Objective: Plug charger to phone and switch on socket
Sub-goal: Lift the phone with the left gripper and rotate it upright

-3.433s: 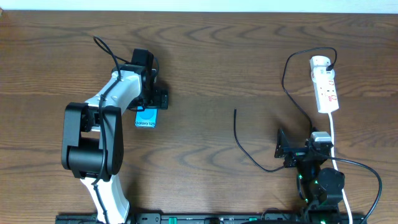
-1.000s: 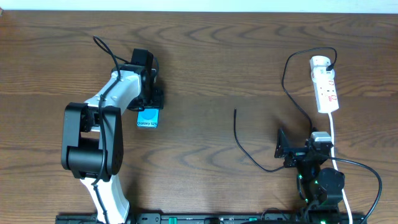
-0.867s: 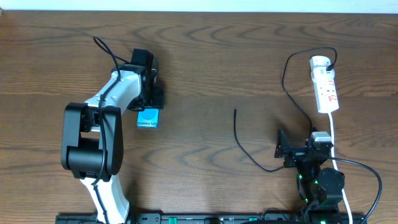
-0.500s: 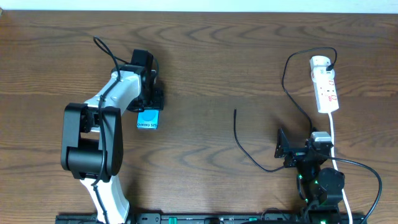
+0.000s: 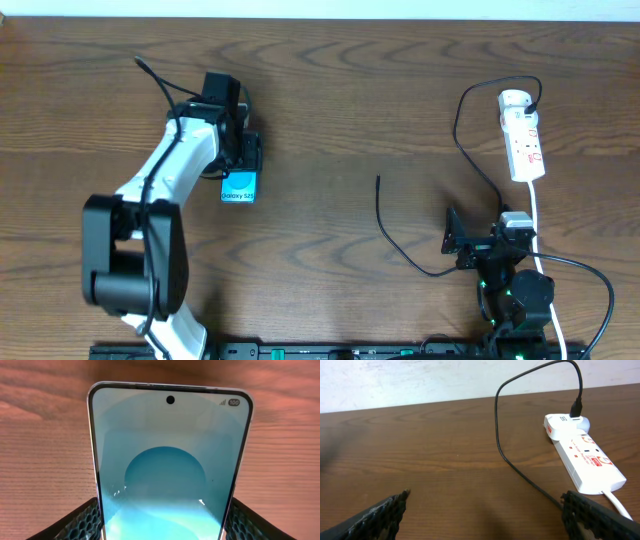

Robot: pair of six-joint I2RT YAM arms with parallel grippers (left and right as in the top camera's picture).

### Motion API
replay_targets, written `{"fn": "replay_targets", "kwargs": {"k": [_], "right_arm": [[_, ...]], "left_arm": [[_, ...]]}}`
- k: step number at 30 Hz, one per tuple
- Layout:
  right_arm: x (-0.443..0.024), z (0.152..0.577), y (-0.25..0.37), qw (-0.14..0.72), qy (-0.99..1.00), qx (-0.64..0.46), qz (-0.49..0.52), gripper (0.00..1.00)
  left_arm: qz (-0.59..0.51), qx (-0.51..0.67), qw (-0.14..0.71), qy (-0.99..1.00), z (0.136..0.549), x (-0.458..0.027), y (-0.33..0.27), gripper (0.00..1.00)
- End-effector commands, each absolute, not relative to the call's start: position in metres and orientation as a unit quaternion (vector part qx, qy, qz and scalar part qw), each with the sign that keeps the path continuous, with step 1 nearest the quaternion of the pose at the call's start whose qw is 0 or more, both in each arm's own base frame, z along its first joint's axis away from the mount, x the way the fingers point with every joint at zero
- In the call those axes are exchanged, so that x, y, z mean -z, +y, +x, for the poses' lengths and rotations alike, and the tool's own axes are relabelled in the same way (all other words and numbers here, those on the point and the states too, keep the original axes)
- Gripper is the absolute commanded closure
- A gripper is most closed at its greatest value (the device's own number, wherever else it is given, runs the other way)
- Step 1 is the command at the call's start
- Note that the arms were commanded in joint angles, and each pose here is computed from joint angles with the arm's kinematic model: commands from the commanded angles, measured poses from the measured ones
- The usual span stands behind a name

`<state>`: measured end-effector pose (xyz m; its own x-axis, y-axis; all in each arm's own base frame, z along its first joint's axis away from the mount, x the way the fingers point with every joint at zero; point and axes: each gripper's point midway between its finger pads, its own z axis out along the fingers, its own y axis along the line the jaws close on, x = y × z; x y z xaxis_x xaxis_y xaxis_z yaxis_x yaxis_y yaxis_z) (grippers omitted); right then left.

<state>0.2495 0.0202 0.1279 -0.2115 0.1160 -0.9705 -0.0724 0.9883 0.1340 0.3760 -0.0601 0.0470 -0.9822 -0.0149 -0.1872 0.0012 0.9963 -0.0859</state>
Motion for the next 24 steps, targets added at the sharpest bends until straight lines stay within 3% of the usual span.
{"fn": "replay_targets", "kwargs": {"k": [1,15,24], "right_arm": [[-0.128,0.249,0.022,0.628,0.775,-0.075,0.009,0.01],[-0.128,0.249,0.022,0.628,0.775,-0.075,0.009,0.01],[-0.128,0.249,0.022,0.628,0.775,-0.075,0.009,0.01]], "left_arm": [[-0.005,0.09,0.128,0.988,0.379,-0.079,-0.073,0.92],[-0.261,0.287,0.216,0.896,0.385,-0.203,-0.107,0.93],[-0.422,0.385,0.117,0.812,0.377,-0.221,-0.119,0.93]]}}
